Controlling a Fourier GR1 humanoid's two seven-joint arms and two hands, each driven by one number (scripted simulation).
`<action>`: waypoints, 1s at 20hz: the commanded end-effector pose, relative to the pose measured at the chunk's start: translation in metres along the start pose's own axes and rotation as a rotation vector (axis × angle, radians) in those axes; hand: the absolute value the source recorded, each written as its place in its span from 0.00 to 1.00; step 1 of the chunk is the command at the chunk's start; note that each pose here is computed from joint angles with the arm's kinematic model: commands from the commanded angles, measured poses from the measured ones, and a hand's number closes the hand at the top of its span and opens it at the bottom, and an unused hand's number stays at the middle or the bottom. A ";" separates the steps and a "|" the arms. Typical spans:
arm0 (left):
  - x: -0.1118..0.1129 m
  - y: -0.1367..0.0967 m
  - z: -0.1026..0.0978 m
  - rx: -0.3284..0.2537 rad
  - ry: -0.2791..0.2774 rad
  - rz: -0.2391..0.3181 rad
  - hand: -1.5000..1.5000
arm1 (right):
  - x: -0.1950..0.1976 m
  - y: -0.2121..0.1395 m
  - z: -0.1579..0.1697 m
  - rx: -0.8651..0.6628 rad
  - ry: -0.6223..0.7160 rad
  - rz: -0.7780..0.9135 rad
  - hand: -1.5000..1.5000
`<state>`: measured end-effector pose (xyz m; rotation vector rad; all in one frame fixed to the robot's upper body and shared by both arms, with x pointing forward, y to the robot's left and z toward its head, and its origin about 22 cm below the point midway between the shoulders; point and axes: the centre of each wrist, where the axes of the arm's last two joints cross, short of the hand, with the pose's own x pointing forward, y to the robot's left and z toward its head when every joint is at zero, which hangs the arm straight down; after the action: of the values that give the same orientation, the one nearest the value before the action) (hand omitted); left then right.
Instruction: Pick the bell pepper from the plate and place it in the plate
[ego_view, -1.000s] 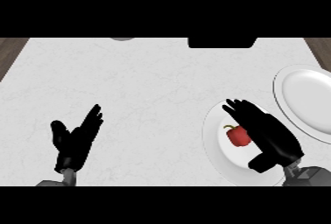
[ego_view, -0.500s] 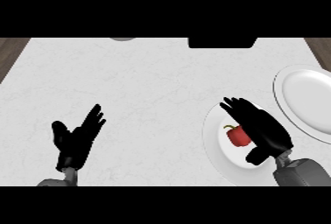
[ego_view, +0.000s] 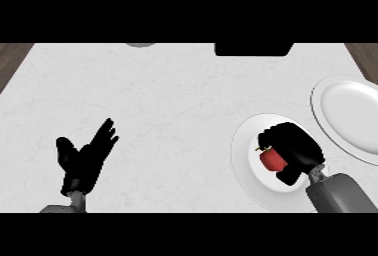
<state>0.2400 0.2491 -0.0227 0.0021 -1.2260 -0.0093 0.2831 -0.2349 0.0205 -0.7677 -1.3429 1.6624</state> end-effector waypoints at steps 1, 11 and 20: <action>-0.012 0.001 0.008 0.004 0.042 0.012 0.50 | -0.005 0.012 -0.005 -0.026 -0.007 0.030 1.00; -0.011 -0.006 0.003 0.006 0.012 -0.009 0.50 | -0.026 -0.035 -0.020 -0.458 0.511 -0.262 1.00; -0.003 -0.009 0.006 -0.023 -0.023 -0.008 0.50 | -0.077 -0.087 -0.017 -0.834 1.282 -0.411 1.00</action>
<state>0.2369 0.2416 -0.0177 -0.0052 -1.2830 -0.0186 0.3400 -0.2803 0.0783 -1.4175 -1.1441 0.3629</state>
